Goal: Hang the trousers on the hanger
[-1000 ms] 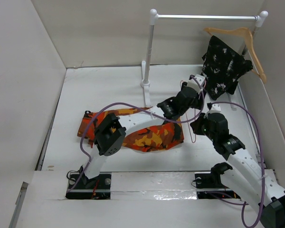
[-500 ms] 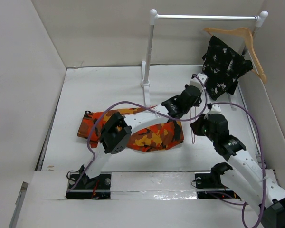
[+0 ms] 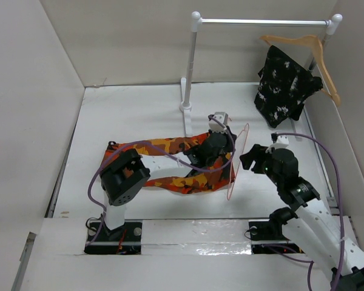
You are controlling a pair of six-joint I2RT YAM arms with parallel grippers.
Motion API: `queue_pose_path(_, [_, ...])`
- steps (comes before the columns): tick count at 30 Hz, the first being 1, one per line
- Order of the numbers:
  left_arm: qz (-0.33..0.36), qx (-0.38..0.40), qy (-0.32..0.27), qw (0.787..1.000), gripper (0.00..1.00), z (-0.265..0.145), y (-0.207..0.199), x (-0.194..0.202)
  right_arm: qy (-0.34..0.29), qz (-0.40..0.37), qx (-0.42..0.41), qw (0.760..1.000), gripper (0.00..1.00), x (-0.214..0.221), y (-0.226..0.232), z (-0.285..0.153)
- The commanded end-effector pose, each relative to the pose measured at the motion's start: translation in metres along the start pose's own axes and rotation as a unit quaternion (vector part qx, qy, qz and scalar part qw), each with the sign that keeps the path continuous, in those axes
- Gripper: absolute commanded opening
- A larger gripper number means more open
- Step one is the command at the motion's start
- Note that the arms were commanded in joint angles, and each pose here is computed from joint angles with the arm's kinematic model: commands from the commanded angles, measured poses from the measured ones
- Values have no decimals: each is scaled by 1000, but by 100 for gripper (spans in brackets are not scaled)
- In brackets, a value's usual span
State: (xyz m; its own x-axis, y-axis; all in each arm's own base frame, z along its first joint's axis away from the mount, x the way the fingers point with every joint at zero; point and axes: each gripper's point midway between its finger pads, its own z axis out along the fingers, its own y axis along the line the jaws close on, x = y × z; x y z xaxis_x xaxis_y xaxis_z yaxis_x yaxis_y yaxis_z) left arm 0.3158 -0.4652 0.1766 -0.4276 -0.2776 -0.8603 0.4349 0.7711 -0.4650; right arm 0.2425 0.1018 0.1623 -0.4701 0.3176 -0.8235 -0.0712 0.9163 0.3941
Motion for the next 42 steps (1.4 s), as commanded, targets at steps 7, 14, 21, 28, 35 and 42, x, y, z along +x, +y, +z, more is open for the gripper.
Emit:
queue_pose_path(7, [-205,1,-148,968,0,-37,6,-30,40,-14,-75,996,0,3,23,20])
queue_pose_path(14, [-209,-26,-172,962,0,-36,22,-11,44,-17,-95,994,28,2,25,51])
queue_pose_path(21, [-190,-46,-151,969,0,-25,38,15,86,-10,-79,993,56,21,12,96])
queue_pose_path(28, [-169,-74,-134,974,0,-25,59,34,134,13,-112,985,58,58,14,121])
queue_pose_path(35, [-158,-83,-126,976,0,-28,76,41,145,28,-108,983,12,72,6,125])
queue_pose_path(42, [-103,-110,-141,978,0,-38,92,29,93,31,-115,989,0,41,10,86])
